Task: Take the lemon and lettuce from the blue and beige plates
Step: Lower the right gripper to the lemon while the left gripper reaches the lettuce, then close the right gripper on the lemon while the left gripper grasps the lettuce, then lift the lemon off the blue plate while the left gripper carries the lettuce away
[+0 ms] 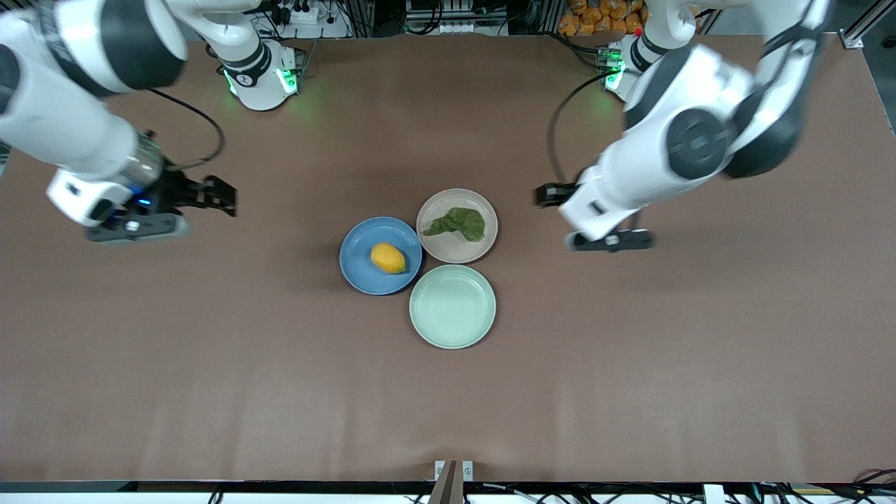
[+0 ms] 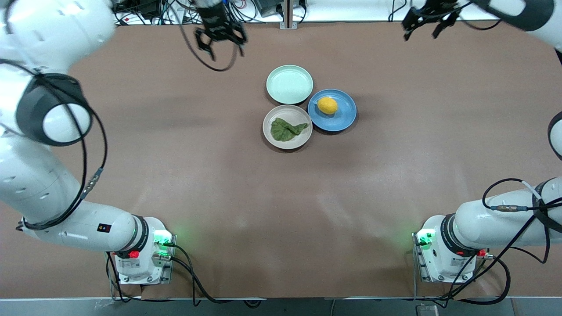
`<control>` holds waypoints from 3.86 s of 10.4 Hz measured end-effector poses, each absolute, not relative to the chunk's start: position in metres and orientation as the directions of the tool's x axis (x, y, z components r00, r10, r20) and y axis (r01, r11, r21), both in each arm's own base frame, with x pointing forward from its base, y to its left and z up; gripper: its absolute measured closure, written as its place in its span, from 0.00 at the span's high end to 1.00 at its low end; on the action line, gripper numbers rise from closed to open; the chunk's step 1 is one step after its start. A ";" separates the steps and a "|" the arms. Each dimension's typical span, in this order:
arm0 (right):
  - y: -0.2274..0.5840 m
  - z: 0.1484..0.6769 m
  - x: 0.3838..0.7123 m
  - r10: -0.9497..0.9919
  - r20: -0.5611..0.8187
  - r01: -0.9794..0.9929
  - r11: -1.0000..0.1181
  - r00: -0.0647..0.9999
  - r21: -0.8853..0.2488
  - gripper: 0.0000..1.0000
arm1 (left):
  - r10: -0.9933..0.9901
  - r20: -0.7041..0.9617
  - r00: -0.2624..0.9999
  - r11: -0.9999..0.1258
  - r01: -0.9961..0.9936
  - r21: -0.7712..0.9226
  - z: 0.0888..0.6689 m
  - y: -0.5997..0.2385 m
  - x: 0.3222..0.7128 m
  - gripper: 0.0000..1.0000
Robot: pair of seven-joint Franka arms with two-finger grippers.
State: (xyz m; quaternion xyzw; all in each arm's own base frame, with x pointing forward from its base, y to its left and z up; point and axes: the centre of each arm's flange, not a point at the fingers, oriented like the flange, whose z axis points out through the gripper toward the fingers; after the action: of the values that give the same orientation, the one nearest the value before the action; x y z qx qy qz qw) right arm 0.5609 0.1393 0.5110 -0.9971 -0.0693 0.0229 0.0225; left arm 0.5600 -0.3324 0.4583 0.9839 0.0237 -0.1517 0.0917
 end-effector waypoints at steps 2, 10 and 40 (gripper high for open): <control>0.176 0.476 0.557 0.202 -0.052 0.199 -0.978 0.978 -0.056 1.00 | 0.035 -0.343 0.939 -0.967 0.118 0.226 0.400 -0.357 0.571 1.00; 0.309 0.316 0.518 0.367 -0.001 0.367 -0.929 0.930 -0.056 0.99 | 0.118 -0.406 0.906 -0.963 0.204 0.176 0.252 -0.477 0.515 1.00; 0.346 0.226 0.532 0.341 0.076 0.341 -0.940 0.937 0.022 0.69 | 0.331 -0.398 0.856 -0.903 0.410 0.131 0.280 -0.408 0.579 0.02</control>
State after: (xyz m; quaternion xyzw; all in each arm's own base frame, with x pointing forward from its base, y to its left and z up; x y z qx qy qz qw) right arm 0.5325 0.3455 0.2264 -0.9841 -0.1732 -0.0395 -0.0040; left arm 0.5786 -0.4081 0.2799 0.9575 0.1934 -0.1862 0.1058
